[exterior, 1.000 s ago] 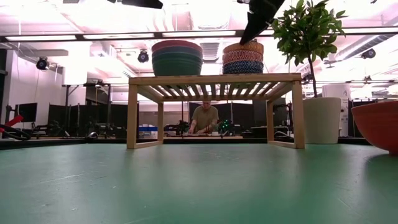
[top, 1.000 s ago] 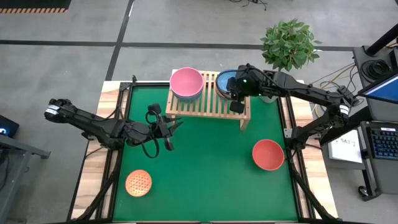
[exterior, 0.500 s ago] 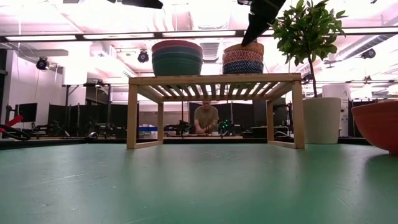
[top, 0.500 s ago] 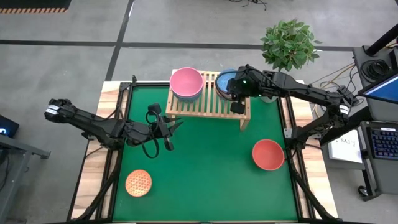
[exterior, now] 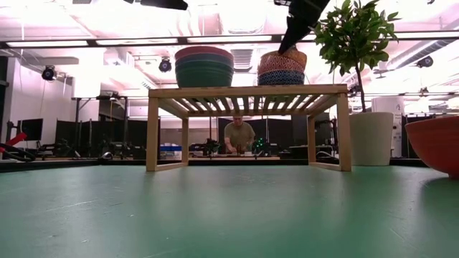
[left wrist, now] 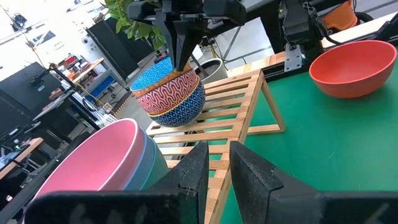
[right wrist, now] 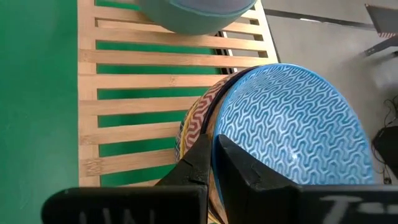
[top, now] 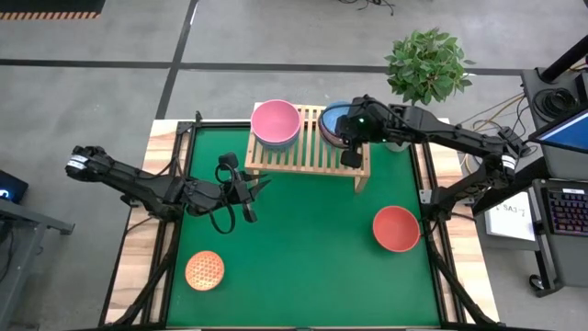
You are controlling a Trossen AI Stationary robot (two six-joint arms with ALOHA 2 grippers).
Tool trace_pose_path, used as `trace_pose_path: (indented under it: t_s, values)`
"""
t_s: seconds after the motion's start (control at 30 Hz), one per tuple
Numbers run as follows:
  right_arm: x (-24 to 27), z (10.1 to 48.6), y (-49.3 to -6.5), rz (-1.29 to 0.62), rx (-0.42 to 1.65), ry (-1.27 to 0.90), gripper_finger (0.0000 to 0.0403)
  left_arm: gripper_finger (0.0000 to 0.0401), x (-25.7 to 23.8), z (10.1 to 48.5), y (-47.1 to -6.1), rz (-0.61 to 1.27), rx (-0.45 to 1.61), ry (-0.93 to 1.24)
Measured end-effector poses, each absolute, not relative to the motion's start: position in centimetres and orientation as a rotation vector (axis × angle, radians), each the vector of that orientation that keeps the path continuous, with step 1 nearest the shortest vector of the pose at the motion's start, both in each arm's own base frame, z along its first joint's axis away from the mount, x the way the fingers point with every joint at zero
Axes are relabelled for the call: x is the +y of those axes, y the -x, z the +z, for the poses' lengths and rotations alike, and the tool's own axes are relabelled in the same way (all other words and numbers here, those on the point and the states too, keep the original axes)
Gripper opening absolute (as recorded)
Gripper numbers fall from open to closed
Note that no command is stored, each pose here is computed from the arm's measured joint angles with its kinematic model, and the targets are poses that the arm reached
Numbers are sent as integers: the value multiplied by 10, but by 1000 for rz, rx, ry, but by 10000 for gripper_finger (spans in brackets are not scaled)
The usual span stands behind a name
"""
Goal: Place and stack bowls onto a shelf
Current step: Stack the light blue patterned bowl on top of the blue patterned bowl on the shelf
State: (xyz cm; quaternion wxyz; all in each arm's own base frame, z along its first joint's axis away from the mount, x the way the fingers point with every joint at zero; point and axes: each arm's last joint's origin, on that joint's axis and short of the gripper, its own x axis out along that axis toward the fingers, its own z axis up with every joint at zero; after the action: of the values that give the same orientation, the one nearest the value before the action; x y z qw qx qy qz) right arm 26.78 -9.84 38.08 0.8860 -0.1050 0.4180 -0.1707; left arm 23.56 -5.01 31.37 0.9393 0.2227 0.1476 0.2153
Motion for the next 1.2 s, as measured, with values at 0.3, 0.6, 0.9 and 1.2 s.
trace_pose_path:
  t_s: [0.3, 0.6, 0.9, 1.2]
  values:
    - [-98, 387, -268, -358, 810, 223, 9, 48, -50, 314, -236, 439, 301, -455]
    - [-98, 390, -271, -337, 761, 198, 9, 48, -50, 313, -236, 439, 303, -456]
    - [-97, 390, -270, -331, 775, 211, 9, 48, -50, 313, -236, 438, 308, -459]
    - [-97, 390, -268, -333, 790, 197, 9, 48, -50, 313, -236, 438, 308, -459]
